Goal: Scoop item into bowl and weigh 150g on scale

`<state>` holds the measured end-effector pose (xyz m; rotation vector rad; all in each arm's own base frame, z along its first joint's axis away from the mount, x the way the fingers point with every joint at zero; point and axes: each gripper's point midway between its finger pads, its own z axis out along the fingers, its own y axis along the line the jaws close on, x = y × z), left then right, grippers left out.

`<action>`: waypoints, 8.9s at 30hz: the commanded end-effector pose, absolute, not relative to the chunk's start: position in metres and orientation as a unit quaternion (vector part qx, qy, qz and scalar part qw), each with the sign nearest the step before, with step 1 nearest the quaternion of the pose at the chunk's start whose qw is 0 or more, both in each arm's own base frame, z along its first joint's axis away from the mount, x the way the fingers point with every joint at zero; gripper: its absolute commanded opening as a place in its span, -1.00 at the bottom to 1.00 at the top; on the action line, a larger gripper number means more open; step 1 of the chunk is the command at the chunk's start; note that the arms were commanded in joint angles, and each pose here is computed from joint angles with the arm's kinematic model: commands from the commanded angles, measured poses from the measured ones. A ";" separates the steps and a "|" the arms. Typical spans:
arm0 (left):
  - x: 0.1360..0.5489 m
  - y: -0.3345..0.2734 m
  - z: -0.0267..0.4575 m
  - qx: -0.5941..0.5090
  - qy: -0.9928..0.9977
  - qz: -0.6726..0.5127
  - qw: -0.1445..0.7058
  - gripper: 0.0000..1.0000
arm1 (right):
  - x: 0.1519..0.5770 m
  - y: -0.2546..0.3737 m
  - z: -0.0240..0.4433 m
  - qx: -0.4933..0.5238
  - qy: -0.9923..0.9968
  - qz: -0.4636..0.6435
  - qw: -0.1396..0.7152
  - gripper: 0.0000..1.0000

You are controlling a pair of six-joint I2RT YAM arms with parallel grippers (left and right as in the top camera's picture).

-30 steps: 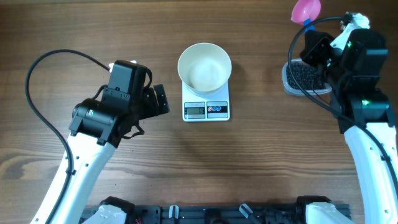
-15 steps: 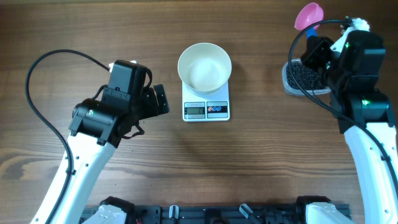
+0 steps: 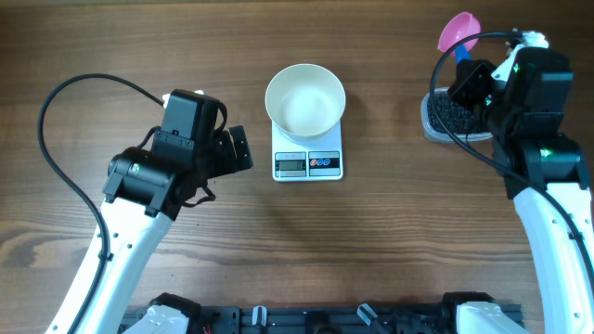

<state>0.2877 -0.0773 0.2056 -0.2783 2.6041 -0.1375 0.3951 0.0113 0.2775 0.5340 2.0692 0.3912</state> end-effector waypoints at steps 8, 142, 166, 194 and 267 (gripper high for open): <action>0.289 -0.074 0.205 -0.097 0.960 -0.043 0.258 1.00 | 0.398 0.008 0.283 0.222 0.838 0.154 0.474 -0.91; 0.277 -0.180 0.194 0.117 0.962 -0.073 0.236 1.00 | 0.338 -0.062 0.213 0.067 0.937 0.045 0.339 -0.91; 0.277 -0.180 0.194 0.117 0.962 -0.073 0.236 1.00 | 0.367 -0.094 0.140 0.002 0.966 -0.026 0.258 -0.91; 0.277 -0.180 0.194 0.117 0.962 -0.073 0.236 1.00 | 0.363 -0.048 0.125 -0.014 0.963 0.121 0.239 -0.92; 0.277 -0.180 0.194 0.117 0.962 -0.073 0.236 1.00 | 0.350 -0.112 0.137 0.319 0.808 0.439 0.228 -0.91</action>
